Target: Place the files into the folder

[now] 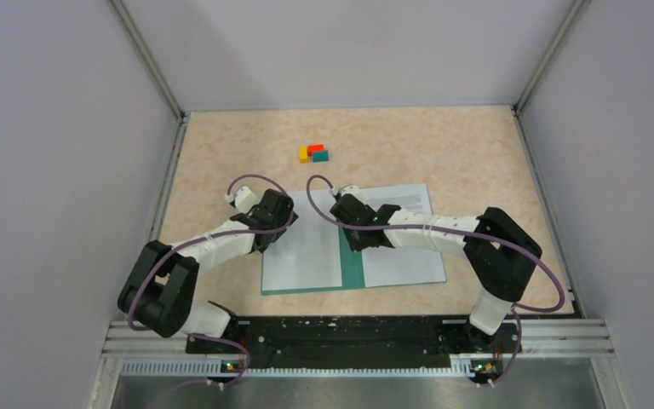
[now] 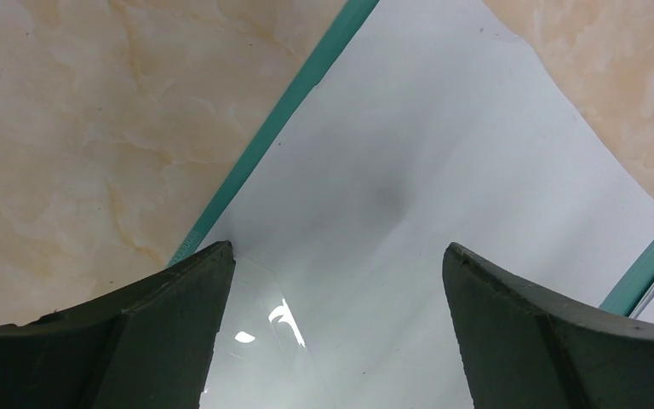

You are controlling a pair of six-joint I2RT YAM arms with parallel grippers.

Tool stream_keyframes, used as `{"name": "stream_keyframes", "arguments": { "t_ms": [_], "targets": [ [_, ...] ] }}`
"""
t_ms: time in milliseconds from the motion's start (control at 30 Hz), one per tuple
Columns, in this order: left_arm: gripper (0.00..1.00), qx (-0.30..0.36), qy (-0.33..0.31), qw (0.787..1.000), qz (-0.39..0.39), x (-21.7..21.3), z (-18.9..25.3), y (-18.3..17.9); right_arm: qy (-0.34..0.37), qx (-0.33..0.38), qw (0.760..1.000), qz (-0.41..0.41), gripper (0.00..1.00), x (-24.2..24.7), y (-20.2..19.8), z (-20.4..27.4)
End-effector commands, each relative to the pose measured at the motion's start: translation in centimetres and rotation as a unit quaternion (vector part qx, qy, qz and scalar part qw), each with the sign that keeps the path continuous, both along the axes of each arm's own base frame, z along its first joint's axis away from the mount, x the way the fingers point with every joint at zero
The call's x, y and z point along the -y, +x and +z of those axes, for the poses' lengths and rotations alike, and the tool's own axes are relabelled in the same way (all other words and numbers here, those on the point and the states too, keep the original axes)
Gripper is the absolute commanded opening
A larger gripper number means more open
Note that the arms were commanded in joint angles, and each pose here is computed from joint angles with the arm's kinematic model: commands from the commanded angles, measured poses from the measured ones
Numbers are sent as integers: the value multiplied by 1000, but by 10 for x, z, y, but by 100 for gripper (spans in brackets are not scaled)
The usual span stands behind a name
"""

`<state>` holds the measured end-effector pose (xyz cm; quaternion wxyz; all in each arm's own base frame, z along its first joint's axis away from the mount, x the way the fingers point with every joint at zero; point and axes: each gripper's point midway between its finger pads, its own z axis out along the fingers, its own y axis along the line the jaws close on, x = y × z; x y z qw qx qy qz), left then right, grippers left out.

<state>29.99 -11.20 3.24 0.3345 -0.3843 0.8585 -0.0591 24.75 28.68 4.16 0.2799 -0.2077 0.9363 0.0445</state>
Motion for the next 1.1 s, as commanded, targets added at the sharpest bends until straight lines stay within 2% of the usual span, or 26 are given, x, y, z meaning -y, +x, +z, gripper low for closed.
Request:
{"name": "stream_keyframes", "arguments": {
  "t_ms": [0, 333, 600, 1067],
  "targets": [
    [98, -91, 22, 996, -8, -13, -47, -41, -29, -51, 998, -1, 0, 26, -18, -20],
    [98, -72, 54, 996, -16, -16, -39, -43, -16, -83, 996, -9, 0, 38, -14, -28],
    [98, -54, 82, 995, -11, -19, -32, -38, -33, -108, 994, -16, 0, 53, -7, -35],
    [98, -47, 93, 994, -10, -20, -32, -37, -56, -130, 990, -16, 0, 61, -3, -49]
  ]
}}
